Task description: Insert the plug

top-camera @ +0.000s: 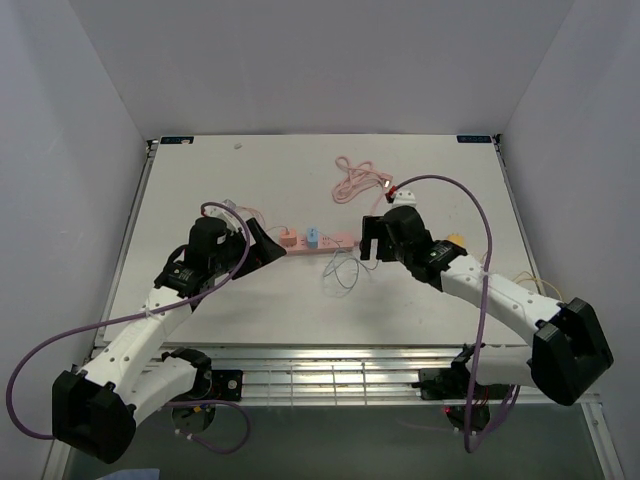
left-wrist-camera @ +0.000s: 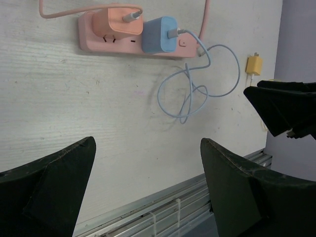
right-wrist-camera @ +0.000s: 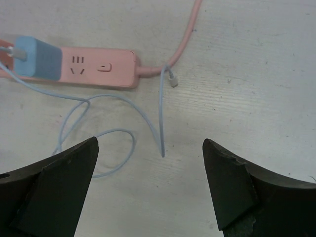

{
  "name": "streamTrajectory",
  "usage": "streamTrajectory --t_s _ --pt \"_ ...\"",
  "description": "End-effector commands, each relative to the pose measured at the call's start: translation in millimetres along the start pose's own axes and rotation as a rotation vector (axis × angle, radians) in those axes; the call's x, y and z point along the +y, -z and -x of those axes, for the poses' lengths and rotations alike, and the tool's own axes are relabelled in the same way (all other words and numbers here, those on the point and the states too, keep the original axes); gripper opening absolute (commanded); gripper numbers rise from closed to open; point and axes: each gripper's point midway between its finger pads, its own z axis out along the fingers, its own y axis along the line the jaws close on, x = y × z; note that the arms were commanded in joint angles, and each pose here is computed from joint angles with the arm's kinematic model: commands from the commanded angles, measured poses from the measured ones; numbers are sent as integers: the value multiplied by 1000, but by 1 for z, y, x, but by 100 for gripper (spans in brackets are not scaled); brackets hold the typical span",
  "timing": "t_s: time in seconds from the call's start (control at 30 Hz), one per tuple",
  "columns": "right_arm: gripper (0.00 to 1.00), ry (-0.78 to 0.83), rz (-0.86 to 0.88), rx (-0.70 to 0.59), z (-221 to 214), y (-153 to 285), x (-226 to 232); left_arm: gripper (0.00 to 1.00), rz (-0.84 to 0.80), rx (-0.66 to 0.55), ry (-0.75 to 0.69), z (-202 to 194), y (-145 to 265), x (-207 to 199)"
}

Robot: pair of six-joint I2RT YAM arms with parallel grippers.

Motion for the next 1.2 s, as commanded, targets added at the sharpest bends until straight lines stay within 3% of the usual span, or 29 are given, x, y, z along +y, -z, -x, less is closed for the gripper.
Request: streamTrajectory --t_s 0.0,0.07,0.1,0.13,0.17,0.23,0.27,0.37,0.57,0.77,0.83,0.97,1.17 --pt "91 58 7 85 -14 -21 -6 98 24 -15 -25 4 6 0" --pt "99 56 10 104 -13 -29 -4 98 28 -11 -25 5 5 0" --pt "95 53 -14 127 -21 -36 -9 98 32 -9 -26 5 5 1" --pt "88 52 -38 135 -24 -40 -14 98 31 -12 -23 6 5 0" --pt "70 48 -62 143 -28 -43 -18 98 32 -16 -22 7 5 0" --pt "45 35 -85 162 -37 -47 -23 98 40 -23 -24 8 5 2" --pt "26 37 -85 174 -44 -47 -25 98 42 -27 -23 8 5 2" --pt "8 44 -30 155 -48 -46 -18 98 41 -33 -23 9 6 2" --pt "8 90 217 174 -60 -20 38 98 30 -43 -25 11 11 -1" --pt "8 185 662 323 -114 44 173 98 29 -81 -23 19 21 -6" --pt "8 173 756 331 -110 56 202 98 48 -89 -23 22 24 -6" --pt "8 111 712 343 -114 38 217 98 82 -92 -15 25 24 -2" --pt "25 76 433 374 -121 2 191 98 105 -79 -8 22 20 3"
